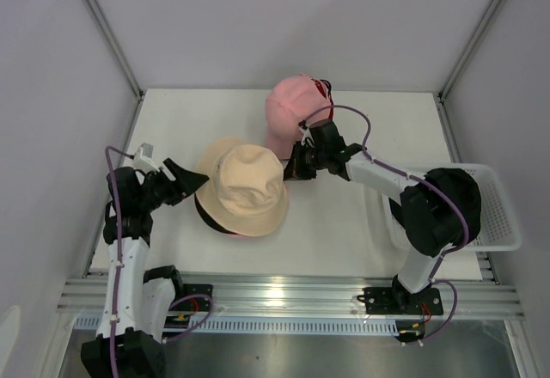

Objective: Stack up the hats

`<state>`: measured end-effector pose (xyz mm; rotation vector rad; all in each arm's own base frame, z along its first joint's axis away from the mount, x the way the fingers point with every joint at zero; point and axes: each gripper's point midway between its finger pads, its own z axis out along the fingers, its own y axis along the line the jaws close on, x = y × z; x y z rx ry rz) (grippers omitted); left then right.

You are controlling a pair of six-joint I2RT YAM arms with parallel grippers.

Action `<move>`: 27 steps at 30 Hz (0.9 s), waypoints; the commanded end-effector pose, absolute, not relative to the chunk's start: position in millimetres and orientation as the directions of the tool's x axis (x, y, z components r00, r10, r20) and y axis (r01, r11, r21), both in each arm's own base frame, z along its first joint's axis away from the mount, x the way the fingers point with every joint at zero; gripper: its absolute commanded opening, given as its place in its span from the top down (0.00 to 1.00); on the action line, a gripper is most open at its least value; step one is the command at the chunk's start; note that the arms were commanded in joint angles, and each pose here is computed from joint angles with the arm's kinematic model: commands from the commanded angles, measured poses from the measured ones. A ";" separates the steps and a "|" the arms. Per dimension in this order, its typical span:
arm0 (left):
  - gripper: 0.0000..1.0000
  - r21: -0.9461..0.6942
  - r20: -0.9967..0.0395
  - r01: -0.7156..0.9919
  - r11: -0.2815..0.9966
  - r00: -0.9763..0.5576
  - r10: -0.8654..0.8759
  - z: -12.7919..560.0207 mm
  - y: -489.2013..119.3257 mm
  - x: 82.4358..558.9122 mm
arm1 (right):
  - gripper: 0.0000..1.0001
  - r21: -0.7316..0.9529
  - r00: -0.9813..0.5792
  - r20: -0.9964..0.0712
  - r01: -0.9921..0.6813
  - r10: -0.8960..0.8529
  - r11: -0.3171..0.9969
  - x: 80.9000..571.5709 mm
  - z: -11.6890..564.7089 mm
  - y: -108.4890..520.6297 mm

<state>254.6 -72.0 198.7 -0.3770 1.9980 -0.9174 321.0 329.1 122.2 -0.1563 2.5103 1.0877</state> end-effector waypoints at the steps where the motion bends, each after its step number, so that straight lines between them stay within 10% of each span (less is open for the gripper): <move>1: 0.27 -0.733 -0.625 0.168 0.659 -0.548 -0.556 210.5 -78.0 257.8 | 1.00 0.668 -0.903 -0.427 -0.283 0.043 0.688 327.7 129.5 332.5; 7: 0.38 -0.766 -0.601 0.211 0.608 -0.570 -0.559 206.2 -86.5 260.2 | 1.00 0.668 -0.904 -0.426 -0.286 0.039 0.687 330.6 129.2 334.3; 14: 0.99 -0.788 -0.576 0.194 0.584 -0.566 -0.590 208.8 -85.7 264.9 | 1.00 0.676 -0.910 -0.414 -0.282 0.035 0.681 332.1 127.5 338.5; 27: 0.99 -0.768 -0.348 -0.404 0.498 -0.389 -0.853 141.3 -26.4 271.7 | 1.00 0.663 -0.939 -0.341 -0.214 0.035 0.718 320.7 121.4 325.6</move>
